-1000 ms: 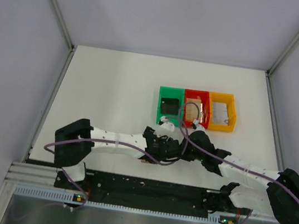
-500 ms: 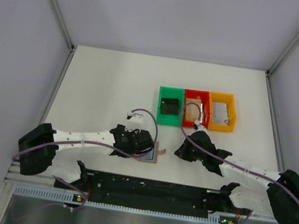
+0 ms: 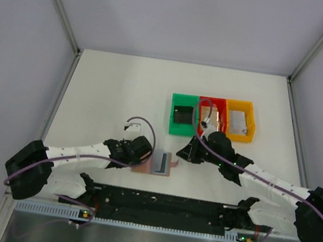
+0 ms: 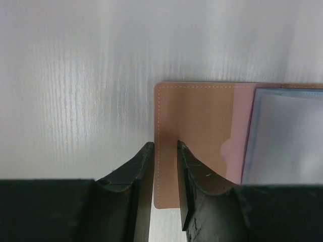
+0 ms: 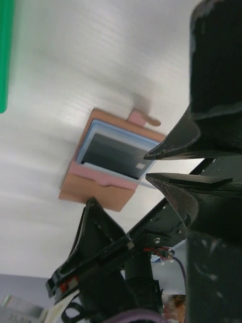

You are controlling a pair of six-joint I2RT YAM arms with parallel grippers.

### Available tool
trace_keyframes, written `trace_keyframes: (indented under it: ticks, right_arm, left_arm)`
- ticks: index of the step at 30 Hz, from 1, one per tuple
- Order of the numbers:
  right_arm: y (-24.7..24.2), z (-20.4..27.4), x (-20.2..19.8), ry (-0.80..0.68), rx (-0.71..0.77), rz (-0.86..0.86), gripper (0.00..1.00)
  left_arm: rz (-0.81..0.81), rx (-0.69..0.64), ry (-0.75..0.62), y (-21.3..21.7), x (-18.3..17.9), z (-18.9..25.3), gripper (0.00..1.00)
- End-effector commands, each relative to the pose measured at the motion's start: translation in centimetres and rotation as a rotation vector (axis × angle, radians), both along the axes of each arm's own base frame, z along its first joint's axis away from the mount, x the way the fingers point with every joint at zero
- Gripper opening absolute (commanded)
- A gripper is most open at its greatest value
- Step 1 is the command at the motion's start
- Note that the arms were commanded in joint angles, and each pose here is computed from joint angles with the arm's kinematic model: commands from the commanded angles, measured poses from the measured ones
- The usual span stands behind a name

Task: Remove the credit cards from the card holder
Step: Open the card holder at the center of the board.

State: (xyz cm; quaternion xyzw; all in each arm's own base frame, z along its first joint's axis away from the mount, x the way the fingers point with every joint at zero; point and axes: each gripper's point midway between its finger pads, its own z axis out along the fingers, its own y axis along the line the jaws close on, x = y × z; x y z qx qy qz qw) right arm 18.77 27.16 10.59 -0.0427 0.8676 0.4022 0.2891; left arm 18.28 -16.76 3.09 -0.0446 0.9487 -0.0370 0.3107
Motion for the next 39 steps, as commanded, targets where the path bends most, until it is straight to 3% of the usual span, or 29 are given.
trace_keyframes:
  ticks: [1,6,18,30,34,39]
  right_arm:
    - [3.4,3.1,0.8,-0.060,0.087,0.094,0.15]
    - [5.2,1.1,1.2,-0.014,0.044,0.108,0.09]
    - [5.1,-2.9,1.7,0.036,-0.099,0.065,0.00]
    - [11.2,-1.4,-0.3,-0.001,-0.036,0.278,0.00]
    - [12.5,-1.4,0.0,-0.007,-0.045,0.304,0.00]
    - [13.4,-4.1,0.2,0.050,-0.105,0.328,0.00]
  left_arm:
    - [-0.027,-0.073,-0.002,-1.5,0.5,0.0,0.28]
    - [-0.039,-0.074,0.016,-1.7,0.5,-0.5,0.21]
    - [-0.063,-0.092,0.024,-2.2,0.6,-0.8,0.19]
    - [-0.060,-0.142,0.007,-2.4,0.5,-0.1,0.19]
    - [-0.029,-0.209,-0.038,-2.3,0.7,1.0,0.24]
    - [0.045,-0.324,-0.120,-1.2,0.7,3.2,0.51]
